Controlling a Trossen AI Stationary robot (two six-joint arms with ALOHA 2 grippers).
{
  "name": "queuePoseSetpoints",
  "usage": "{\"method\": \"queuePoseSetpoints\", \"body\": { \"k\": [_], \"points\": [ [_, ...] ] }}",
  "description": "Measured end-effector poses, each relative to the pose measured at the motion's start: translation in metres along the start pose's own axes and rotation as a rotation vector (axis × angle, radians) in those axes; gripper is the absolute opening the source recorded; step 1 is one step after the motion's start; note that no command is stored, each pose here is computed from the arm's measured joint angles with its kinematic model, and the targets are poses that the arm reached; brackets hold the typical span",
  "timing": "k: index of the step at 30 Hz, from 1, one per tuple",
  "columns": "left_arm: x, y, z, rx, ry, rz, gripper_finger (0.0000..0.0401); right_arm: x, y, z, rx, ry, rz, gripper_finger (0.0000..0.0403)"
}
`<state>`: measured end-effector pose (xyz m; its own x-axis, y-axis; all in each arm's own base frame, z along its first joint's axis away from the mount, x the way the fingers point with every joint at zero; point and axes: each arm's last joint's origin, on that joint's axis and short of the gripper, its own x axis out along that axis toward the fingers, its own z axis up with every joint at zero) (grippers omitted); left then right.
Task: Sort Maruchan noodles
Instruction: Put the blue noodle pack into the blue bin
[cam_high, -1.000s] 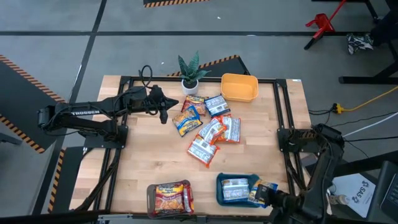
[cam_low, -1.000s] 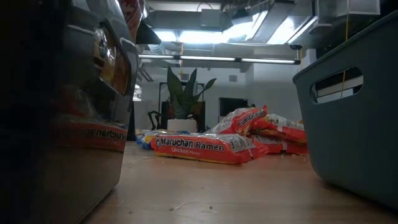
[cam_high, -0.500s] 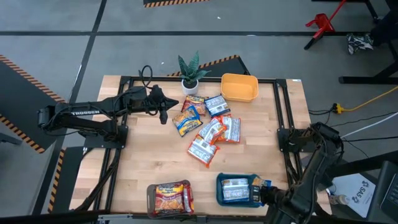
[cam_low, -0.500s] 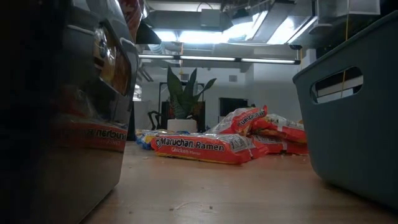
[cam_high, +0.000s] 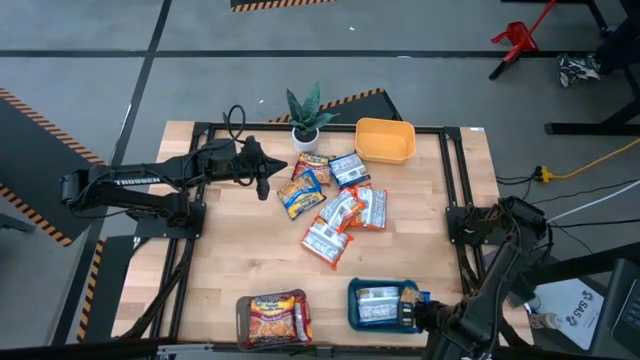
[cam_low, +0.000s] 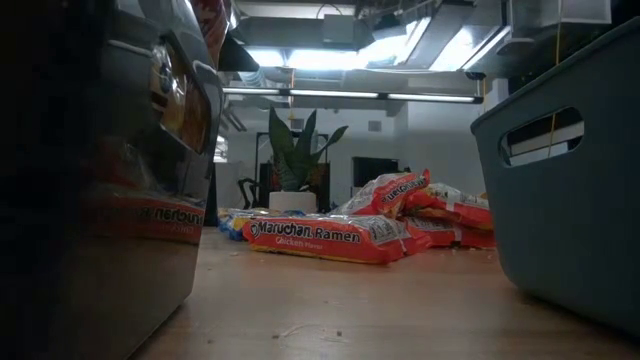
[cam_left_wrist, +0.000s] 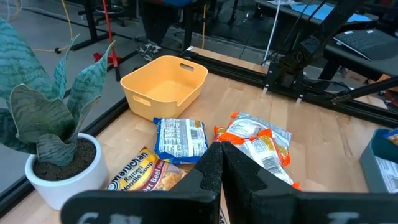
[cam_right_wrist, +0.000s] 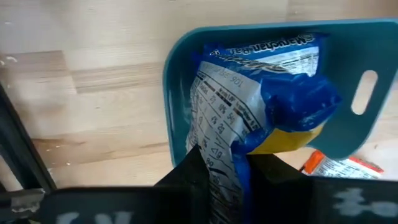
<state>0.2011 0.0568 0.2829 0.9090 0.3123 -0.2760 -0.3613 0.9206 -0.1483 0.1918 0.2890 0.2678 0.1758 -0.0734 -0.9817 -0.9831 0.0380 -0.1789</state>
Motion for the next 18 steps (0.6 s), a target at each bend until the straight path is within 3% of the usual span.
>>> {"method": "queuePoseSetpoints", "body": {
  "k": [6, 18],
  "points": [
    [0.000, 0.000, 0.000, 0.000, 0.002, 0.000, 0.0000, 0.000, 0.001, 0.002, 0.002, -0.044, 0.055, 0.0040],
    [0.000, 0.000, 0.000, 0.000, 0.002, 0.000, 0.0000, 0.016, 0.004, 0.004, 0.003, -0.063, 0.055, 0.0040]
  ]
}}
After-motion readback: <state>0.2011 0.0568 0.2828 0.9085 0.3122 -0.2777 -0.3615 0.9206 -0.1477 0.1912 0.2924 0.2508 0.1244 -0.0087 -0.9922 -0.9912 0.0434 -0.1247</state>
